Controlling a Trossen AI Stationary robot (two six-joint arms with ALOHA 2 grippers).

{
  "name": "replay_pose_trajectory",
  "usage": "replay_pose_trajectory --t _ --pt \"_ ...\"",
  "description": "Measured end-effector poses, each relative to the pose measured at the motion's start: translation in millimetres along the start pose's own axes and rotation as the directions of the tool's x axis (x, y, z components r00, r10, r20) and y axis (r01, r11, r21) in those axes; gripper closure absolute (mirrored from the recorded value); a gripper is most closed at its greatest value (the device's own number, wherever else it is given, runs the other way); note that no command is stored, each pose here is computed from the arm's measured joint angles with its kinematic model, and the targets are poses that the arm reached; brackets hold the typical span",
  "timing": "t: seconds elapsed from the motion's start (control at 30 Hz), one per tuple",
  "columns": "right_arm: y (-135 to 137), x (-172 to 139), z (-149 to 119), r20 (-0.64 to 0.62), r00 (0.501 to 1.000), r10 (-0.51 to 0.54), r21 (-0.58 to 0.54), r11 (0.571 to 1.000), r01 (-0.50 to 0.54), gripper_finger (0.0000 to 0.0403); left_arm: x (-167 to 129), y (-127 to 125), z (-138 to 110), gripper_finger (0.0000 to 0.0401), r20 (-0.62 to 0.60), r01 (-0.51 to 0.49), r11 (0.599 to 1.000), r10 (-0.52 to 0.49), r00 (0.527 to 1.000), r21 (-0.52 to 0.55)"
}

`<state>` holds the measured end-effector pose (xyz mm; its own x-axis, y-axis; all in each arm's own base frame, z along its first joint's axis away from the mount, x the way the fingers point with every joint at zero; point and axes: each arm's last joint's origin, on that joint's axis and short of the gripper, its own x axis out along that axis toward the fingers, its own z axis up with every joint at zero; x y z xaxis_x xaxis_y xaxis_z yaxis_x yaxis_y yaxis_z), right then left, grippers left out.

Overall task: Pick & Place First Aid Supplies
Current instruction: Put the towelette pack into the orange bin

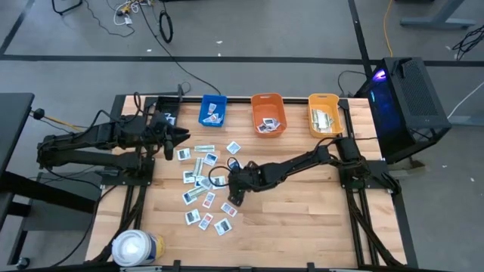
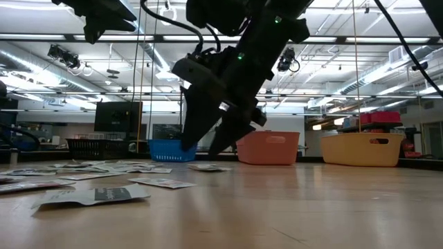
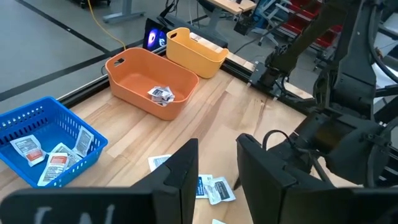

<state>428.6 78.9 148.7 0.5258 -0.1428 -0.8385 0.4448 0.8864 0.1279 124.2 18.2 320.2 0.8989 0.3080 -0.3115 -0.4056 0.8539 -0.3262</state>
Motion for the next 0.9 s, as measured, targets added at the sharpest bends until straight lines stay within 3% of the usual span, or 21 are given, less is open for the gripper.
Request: replay_pose_trajectory --t 0.17,0.63,0.9 --pt "-8.5 4.4 -1.6 -0.011 1.0 -0.017 0.056 0.998 0.018 0.0009 0.0 0.0 0.0 0.0286 0.0 0.0 1.0 0.0 1.0 0.002" --pt "-26.1 13.5 -4.1 0.06 0.985 -0.16 0.068 0.985 0.156 0.0039 0.0 0.3 -1.5 0.0286 -0.019 0.006 0.999 -0.005 1.0 0.047" --pt "-25.0 28.8 -8.4 0.045 0.991 -0.123 0.075 0.99 0.12 0.0039 0.0 0.3 -1.4 0.0286 -0.018 0.005 0.999 -0.004 1.0 0.047"
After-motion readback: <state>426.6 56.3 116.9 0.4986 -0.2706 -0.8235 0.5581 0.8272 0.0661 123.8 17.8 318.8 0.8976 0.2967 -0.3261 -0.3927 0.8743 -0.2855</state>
